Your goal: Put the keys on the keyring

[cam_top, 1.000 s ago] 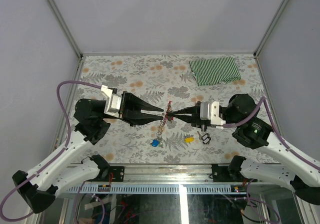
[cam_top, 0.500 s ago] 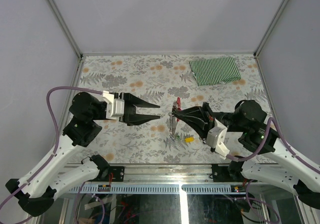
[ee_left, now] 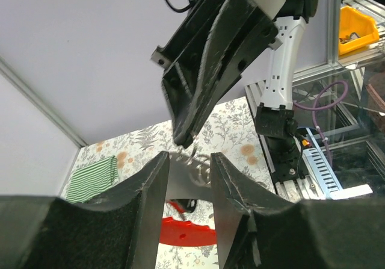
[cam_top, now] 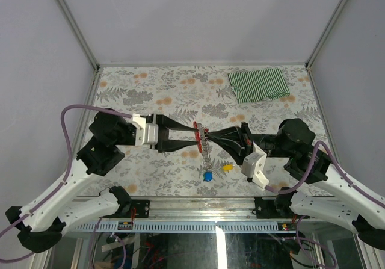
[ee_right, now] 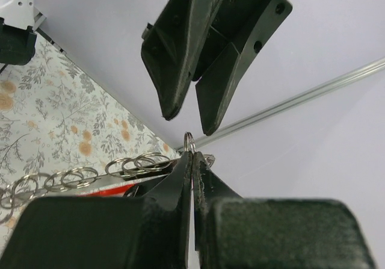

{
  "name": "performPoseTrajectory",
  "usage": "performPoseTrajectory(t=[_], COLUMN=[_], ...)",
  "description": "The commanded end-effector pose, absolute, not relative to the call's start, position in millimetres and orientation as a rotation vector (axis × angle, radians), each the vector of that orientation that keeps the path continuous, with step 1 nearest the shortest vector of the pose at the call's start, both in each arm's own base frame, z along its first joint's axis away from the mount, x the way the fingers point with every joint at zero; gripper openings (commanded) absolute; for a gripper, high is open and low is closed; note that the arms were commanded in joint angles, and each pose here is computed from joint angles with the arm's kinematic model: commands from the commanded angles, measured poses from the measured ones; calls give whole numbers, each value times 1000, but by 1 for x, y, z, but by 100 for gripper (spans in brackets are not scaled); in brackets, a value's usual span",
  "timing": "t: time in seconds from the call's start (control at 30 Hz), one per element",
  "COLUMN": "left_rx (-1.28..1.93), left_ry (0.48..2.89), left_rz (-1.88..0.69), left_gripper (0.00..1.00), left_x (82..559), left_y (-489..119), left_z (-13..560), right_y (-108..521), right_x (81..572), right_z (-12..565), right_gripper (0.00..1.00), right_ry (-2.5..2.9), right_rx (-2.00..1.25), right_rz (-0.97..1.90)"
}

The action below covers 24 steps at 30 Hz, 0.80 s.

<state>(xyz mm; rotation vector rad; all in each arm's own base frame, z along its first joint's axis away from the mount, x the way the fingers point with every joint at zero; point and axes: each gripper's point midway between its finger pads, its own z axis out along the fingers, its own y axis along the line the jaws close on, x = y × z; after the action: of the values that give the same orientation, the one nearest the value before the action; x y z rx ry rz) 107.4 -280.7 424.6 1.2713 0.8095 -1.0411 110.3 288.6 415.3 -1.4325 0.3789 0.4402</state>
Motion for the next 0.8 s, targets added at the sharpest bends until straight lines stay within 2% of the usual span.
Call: performPoseTrajectory(t=[0.0,0.33,0.77], left_rx=[1279,1276,1307], left_ry=[792,816,847], left_rz=[-922,-815,-792], left_gripper=[35,31,20], left_x=[110,117,121], left_y=[-285,-286,-294], left_z=[432,429,421], right_y=[282,283,284], right_x=[111,112,115], right_z=[448,448,446], right_gripper=[0,0,0], right_ry=[338,358,420], right_rx=[-1365,-1371,-1364], right_rz=[383,400,435])
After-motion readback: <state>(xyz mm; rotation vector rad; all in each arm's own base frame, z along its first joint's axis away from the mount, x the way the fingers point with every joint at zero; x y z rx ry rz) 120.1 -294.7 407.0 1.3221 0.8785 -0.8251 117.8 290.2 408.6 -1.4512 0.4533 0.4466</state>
